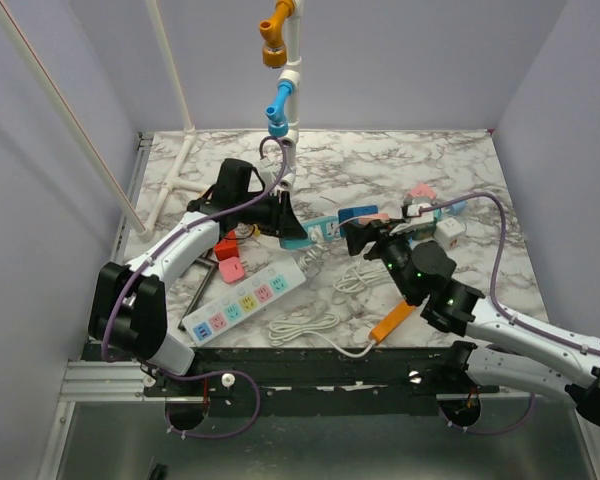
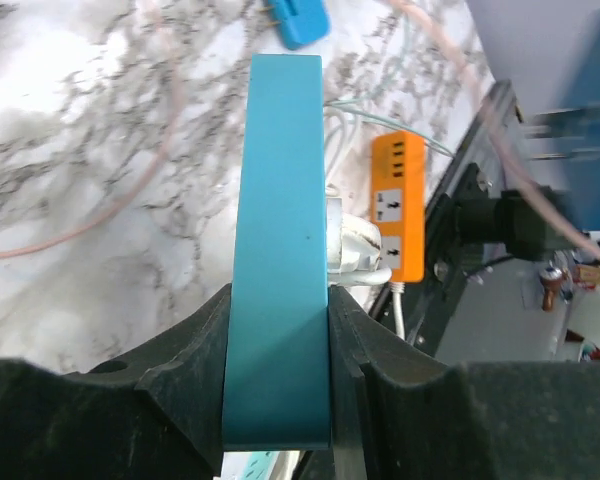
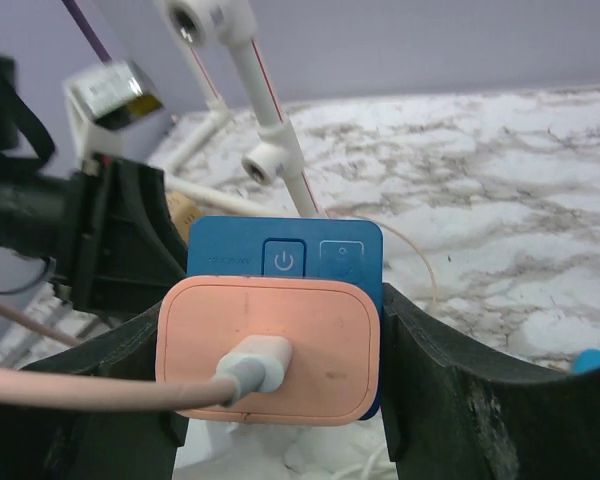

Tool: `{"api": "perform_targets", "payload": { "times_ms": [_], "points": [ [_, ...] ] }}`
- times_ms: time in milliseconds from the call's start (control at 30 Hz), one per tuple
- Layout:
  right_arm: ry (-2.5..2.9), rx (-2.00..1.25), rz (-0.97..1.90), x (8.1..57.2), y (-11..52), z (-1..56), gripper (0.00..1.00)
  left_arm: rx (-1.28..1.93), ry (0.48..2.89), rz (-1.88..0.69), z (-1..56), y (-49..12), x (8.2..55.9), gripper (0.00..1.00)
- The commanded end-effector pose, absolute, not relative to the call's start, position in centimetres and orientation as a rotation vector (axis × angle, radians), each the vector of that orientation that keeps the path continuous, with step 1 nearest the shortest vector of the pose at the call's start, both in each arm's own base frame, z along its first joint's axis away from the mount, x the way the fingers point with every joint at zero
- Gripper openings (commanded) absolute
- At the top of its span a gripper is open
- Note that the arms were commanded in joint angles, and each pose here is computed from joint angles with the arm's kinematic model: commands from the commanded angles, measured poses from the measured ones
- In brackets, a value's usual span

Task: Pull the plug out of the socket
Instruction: Remove the plug from the socket.

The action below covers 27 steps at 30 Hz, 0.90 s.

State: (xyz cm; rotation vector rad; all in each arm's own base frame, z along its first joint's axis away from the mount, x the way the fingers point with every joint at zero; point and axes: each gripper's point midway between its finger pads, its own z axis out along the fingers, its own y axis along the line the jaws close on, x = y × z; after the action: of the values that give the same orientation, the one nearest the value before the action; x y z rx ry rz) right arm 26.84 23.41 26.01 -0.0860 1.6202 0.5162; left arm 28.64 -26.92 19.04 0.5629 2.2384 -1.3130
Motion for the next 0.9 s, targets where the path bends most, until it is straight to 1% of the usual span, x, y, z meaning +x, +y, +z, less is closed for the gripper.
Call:
{"api": "perform_targets", "payload": {
  "times_ms": [0, 233, 433, 533, 567, 700, 800, 867],
  "points": [
    [1.438, 0.066, 0.651, 26.0, 21.9, 32.8, 0.14, 0.482, 2.251, -1.204, 18.3, -25.3, 30.5, 0.00],
    [1.480, 0.088, 0.628, 25.9, 21.2, 31.8, 0.14, 0.495, 2.254, -1.184, 17.9, -25.2, 30.6, 0.00],
    [1.613, 0.165, 0.467, 26.9, 19.7, 28.4, 0.13, 0.572, 2.277, -1.131, 16.5, -25.2, 30.2, 0.01],
    [1.663, 0.182, 0.411, 27.4, 19.5, 27.6, 0.12, 0.604, 2.268, -1.103, 15.8, -25.0, 30.2, 0.07],
    [1.676, 0.193, 0.396, 27.5, 19.3, 27.4, 0.11, 0.627, 2.258, -1.082, 15.5, -24.9, 30.2, 0.08],
    [1.726, 0.253, 0.320, 28.6, 17.5, 27.0, 0.10, 0.705, 2.239, -1.003, 14.3, -24.7, 30.3, 0.15],
    [1.765, 0.291, 0.282, 29.5, 16.2, 26.5, 0.09, 0.773, 2.231, -0.933, 13.2, -24.6, 30.5, 0.18],
    [1.804, 0.314, 0.263, 30.1, 15.5, 25.7, 0.09, 0.786, 2.245, -0.937, 12.8, -24.8, 30.4, 0.20]
  ]
}}
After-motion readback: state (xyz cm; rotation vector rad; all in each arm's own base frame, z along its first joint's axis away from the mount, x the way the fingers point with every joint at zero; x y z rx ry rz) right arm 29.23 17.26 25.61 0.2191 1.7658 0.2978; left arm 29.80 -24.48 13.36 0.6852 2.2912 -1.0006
